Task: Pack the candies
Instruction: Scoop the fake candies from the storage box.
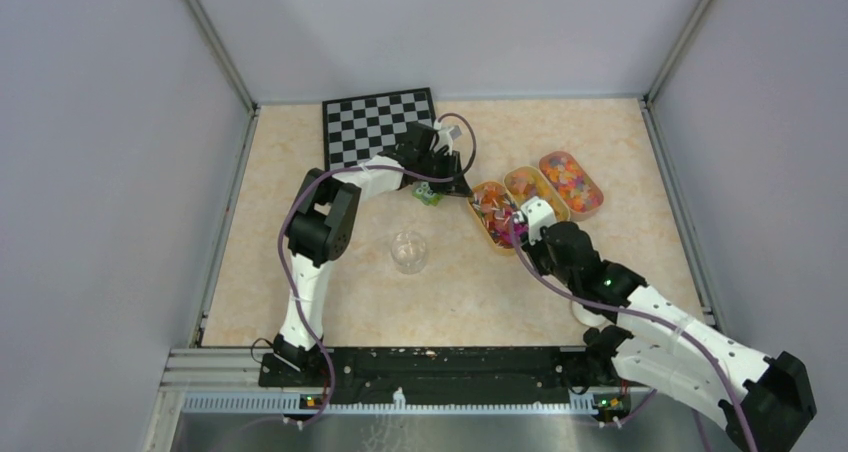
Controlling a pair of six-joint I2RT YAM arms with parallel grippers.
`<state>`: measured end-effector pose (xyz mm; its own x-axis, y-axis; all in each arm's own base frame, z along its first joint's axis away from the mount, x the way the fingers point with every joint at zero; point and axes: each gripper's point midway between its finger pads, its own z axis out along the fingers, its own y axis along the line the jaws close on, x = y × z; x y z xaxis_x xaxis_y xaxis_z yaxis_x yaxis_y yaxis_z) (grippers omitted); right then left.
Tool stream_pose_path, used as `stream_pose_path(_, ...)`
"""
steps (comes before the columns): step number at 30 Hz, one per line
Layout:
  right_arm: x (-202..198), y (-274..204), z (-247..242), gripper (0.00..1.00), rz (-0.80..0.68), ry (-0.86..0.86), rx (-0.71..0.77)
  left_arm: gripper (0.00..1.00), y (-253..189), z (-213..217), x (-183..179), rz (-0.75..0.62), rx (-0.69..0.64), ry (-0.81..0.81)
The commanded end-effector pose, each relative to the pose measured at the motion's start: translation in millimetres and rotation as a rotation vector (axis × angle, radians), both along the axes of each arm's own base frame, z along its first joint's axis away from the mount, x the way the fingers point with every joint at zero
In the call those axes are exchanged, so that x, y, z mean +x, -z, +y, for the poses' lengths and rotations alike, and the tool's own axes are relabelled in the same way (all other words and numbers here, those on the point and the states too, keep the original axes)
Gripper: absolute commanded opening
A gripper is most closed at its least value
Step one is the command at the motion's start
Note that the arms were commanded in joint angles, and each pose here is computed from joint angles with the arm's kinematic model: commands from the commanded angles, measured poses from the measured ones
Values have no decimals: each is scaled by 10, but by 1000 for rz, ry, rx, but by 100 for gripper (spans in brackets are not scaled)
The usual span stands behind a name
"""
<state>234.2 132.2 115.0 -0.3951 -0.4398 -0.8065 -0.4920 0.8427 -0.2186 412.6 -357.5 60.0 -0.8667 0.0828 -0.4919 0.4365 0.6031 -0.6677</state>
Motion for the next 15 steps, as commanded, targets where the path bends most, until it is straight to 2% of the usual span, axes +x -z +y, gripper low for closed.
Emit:
stream_pose_path(1,83,-273,63,0,-107,-10,81,28,27,-33,-90,11,21,29)
stream_pose_path(15,47,-467,2,0,-172,-8,110,36,-114,-56,-114,8,-2,39)
